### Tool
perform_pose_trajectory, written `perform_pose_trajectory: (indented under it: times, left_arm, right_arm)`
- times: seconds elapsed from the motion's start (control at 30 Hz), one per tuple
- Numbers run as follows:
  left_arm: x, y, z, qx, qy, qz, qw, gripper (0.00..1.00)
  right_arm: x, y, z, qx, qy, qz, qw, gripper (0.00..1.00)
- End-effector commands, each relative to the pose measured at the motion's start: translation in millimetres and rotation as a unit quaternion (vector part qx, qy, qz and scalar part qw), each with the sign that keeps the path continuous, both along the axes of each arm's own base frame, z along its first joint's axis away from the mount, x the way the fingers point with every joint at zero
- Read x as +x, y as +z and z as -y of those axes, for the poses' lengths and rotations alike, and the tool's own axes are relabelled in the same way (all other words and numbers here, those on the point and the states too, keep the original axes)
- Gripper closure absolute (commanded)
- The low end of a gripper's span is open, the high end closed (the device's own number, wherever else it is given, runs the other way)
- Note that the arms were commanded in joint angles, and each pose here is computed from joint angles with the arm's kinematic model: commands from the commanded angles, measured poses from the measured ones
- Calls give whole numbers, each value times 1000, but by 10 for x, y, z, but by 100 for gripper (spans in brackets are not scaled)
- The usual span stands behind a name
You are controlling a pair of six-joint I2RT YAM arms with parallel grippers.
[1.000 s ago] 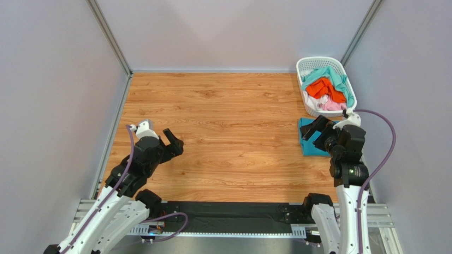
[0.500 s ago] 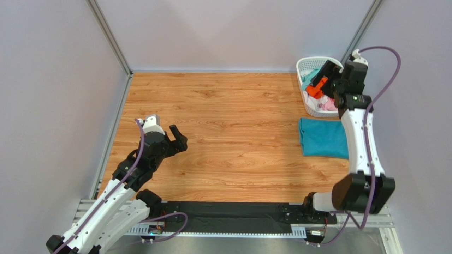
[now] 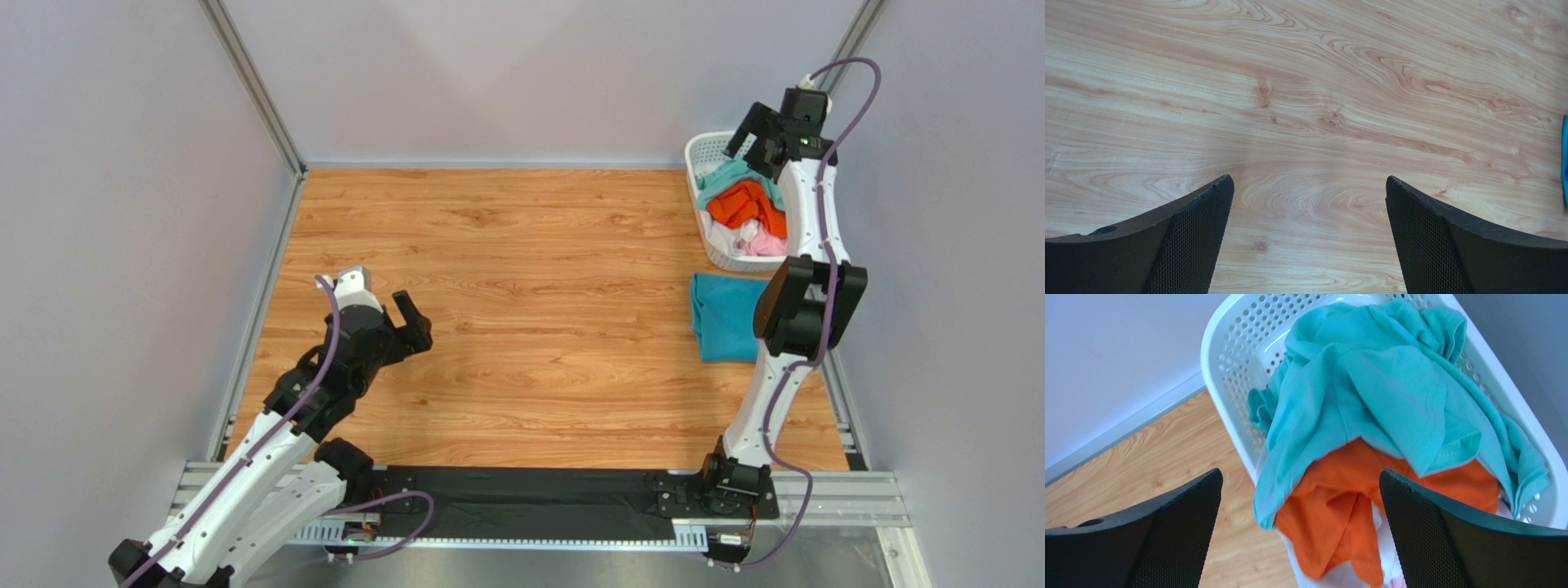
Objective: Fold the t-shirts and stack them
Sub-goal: Grab the tshirt from the pile
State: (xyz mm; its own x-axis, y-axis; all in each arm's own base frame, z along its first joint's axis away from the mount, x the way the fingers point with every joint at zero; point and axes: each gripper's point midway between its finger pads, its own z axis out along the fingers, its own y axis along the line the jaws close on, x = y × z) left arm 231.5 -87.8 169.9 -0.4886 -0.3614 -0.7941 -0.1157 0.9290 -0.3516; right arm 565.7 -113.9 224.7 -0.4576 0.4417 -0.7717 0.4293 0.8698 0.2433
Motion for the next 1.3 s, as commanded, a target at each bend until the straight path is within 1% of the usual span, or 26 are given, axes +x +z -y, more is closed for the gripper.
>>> perform_pose_trajectory:
  times: [0.0, 0.03, 0.07, 0.13, 0.27, 0.3, 0.47, 0.73, 0.77, 0.9, 1.03, 1.2, 1.27]
  left_arm:
    - [53, 41, -14, 7, 4, 12, 1000, 0]
    - [55, 47, -12, 5, 4, 14, 1000, 0]
    - [54, 35, -19, 8, 5, 12, 1000, 0]
    - [55, 37, -38, 11, 8, 13, 1000, 0]
    - [58, 29, -87, 19, 20, 13, 1000, 0]
    - [58, 24, -93, 20, 21, 12, 999, 0]
    - [74, -7, -129, 30, 30, 9, 999, 0]
    - [105, -83, -109, 41, 29, -8, 999, 0]
    - [110, -81, -106, 42, 28, -9, 999, 0]
    - [120, -127, -100, 51, 26, -19, 998, 0]
    - [120, -123, -103, 52, 26, -20, 998, 0]
    - [118, -122, -116, 54, 29, -19, 998, 0]
    - [120, -121, -120, 54, 30, -19, 998, 0]
  right_arm:
    - [197, 58, 185, -24, -10, 18, 1000, 0]
    - [265, -160, 219, -25, -9, 2, 1000, 0]
    - [334, -103, 260, -31, -14, 13, 999, 0]
    - [415, -291, 332, -31, -19, 2, 999, 0]
    - [542, -398, 423, -35, -29, 14, 999, 4]
    - [586, -378, 441, -39, -31, 24, 998, 7]
    - [713, -372, 544, -60, -44, 47, 996, 14]
    - [836, -247, 662, -99, -48, 77, 991, 16]
    - [843, -244, 669, -102, -48, 78, 991, 19]
    - [898, -217, 665, -104, -42, 91, 989, 26]
    - [935, -345, 628, -95, -32, 85, 991, 28]
    - [918, -476, 654, -96, -38, 70, 992, 30]
    - [911, -515, 671, -98, -43, 66, 992, 42]
